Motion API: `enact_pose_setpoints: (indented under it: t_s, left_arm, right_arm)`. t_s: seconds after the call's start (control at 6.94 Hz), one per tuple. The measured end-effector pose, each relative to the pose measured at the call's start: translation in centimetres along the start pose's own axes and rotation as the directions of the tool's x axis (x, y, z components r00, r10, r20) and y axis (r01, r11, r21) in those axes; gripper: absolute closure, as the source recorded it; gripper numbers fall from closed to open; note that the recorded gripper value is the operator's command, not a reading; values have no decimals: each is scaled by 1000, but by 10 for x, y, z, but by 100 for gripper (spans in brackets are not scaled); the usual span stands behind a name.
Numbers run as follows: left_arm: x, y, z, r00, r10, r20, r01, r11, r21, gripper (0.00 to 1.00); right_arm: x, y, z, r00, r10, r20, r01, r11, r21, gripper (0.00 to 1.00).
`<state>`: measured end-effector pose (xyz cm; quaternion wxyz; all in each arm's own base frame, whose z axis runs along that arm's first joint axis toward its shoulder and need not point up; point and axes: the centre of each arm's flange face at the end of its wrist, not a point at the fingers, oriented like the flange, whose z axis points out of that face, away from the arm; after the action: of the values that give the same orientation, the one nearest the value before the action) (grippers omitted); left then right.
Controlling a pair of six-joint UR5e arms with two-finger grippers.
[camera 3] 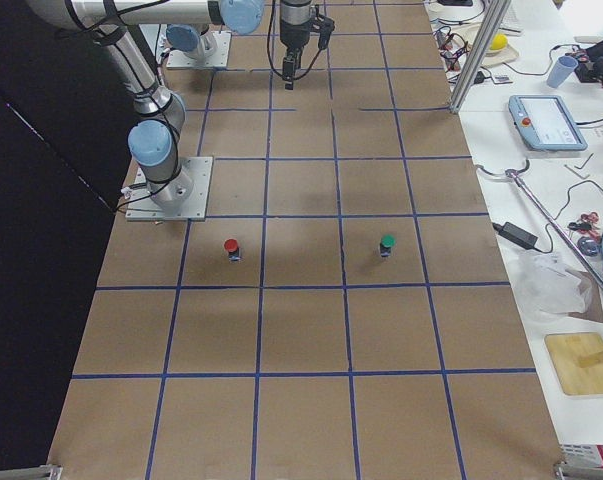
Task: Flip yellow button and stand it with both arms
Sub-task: 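Move the left gripper toward the yellow button lying on its side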
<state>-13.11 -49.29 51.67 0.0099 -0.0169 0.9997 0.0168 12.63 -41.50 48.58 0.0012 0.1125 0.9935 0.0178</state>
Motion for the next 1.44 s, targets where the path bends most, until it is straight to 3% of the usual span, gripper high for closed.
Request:
enact_pose_setpoints:
  t_s: [0.43, 0.72, 1.01, 1.44]
  left_arm:
    - [-16, -3, 7, 999, 51, 12, -50, 999, -14, 0]
    - [-75, -15, 16, 992, 124, 18, -123, 992, -36, 0]
    - [-153, -24, 40, 976, 220, -9, -220, 973, -67, 0]
    - [-218, -31, 85, 923, 385, -8, -385, 922, -40, 0]
  right_arm:
    - [0, 0, 0, 1000, 1, -1, -1, 1000, 0, 0]
    - [0, 0, 1, 1000, 1, -3, -1, 1000, -1, 0]
    - [0, 0, 1, 1000, 1, -3, -1, 1000, -2, 0]
    - [0, 0, 1, 1000, 1, 3, -1, 1000, -2, 0]
